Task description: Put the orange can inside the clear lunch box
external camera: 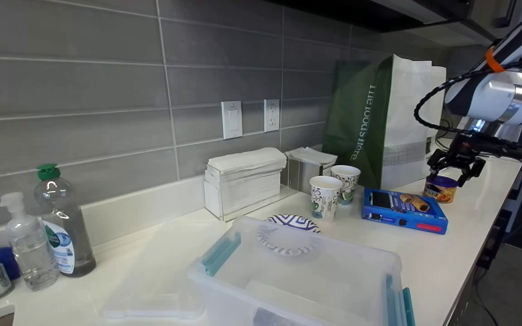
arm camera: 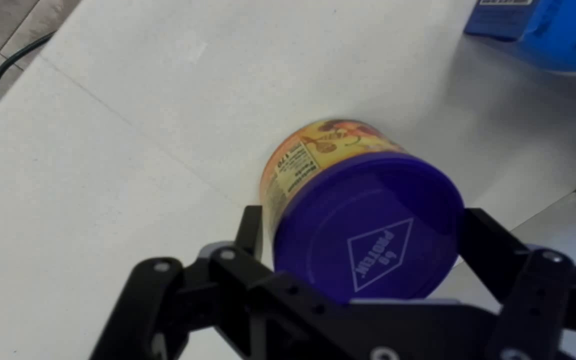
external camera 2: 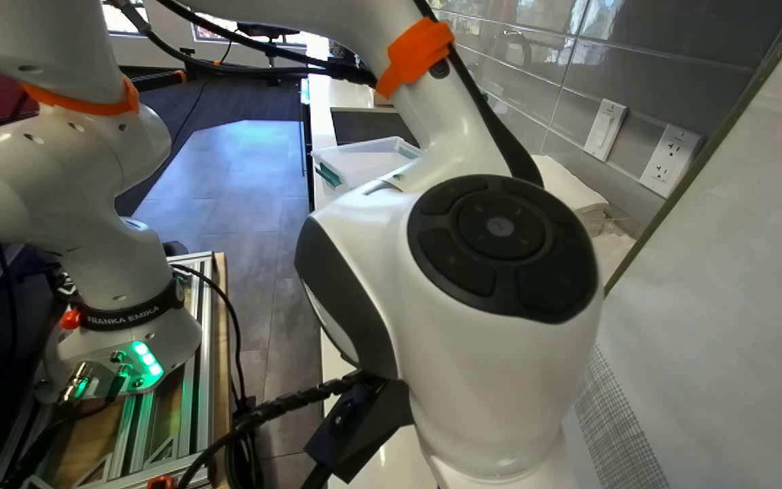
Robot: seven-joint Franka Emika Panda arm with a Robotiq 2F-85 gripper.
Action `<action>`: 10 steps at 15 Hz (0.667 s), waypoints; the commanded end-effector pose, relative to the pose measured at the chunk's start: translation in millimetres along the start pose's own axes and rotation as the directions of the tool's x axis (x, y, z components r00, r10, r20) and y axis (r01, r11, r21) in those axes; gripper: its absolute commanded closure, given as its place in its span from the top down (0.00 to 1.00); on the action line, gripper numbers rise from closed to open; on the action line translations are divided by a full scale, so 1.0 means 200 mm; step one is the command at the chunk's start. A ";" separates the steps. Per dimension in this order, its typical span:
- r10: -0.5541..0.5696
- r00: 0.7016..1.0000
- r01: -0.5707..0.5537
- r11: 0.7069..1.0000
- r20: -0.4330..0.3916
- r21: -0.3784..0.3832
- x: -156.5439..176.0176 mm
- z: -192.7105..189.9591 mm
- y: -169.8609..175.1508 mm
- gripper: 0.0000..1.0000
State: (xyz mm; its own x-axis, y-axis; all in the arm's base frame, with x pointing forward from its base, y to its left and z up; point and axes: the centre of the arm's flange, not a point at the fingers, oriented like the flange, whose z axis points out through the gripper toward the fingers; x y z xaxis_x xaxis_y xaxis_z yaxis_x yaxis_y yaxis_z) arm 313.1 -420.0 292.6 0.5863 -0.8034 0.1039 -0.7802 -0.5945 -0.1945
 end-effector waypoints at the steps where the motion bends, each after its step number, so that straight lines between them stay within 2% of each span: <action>1: -0.016 1.000 0.017 1.000 0.021 -0.013 -0.01 -0.05 -0.02 1.00; 3: -0.030 0.999 0.030 0.999 0.017 -0.019 -0.01 -0.04 -0.03 1.00; 6: -0.056 0.998 0.056 0.998 0.024 0.018 -0.01 -0.05 -0.05 1.00; 10: -0.067 0.997 0.067 0.998 0.033 0.001 0.00 -0.02 -0.06 1.00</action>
State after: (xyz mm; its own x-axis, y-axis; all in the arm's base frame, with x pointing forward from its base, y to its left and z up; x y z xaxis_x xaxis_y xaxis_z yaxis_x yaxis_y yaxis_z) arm 320.9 -413.8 299.2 0.6269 -0.7715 0.1083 -0.7509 -0.6355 -0.1798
